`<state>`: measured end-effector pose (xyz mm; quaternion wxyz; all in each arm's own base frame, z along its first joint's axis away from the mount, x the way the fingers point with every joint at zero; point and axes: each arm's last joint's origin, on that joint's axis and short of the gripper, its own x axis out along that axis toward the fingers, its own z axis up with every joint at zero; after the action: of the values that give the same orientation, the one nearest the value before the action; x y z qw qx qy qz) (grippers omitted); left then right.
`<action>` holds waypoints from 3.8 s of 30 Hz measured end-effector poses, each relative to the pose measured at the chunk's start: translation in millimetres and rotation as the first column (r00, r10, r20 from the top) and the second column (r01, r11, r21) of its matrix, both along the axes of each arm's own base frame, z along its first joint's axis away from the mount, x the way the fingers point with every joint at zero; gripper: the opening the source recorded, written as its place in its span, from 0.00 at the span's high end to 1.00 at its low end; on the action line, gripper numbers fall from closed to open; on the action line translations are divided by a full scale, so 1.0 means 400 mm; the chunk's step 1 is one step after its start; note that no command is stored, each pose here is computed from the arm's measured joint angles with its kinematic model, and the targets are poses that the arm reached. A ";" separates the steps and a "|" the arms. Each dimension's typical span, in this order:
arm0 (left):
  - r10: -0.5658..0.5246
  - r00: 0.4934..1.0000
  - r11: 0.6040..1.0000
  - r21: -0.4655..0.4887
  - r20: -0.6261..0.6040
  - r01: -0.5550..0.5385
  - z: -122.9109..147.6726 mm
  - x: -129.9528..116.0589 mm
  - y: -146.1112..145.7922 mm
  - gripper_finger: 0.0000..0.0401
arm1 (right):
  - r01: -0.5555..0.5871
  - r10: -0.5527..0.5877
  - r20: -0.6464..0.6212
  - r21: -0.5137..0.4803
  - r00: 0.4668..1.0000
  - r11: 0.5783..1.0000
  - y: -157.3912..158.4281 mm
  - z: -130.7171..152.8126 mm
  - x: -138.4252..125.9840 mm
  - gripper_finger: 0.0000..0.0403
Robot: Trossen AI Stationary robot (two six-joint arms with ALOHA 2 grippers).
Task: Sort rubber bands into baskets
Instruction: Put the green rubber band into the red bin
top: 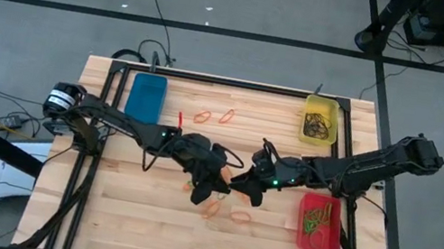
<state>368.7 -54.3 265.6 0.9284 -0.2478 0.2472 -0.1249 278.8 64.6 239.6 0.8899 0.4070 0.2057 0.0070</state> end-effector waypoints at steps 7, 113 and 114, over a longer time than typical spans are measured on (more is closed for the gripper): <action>-0.016 1.000 1.000 -0.008 -0.019 0.015 -0.005 -0.001 0.001 0.98 | -0.048 0.048 -0.003 -0.025 0.999 0.999 -0.010 -0.001 0.001 0.87; 0.056 0.917 0.995 -0.048 -0.394 -0.082 -0.010 -0.100 -0.011 0.63 | -0.435 0.429 -0.350 0.064 0.833 0.898 0.002 -0.057 -0.080 0.99; 0.072 0.908 0.996 -0.022 -0.413 -0.089 -0.015 -0.105 -0.010 0.63 | -0.445 0.440 -0.371 0.076 0.818 0.892 0.008 -0.056 -0.091 0.99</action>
<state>326.7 -58.2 259.7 0.8548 -0.2970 0.4240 -0.0364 242.5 67.8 217.1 0.8099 0.3356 0.4623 0.1332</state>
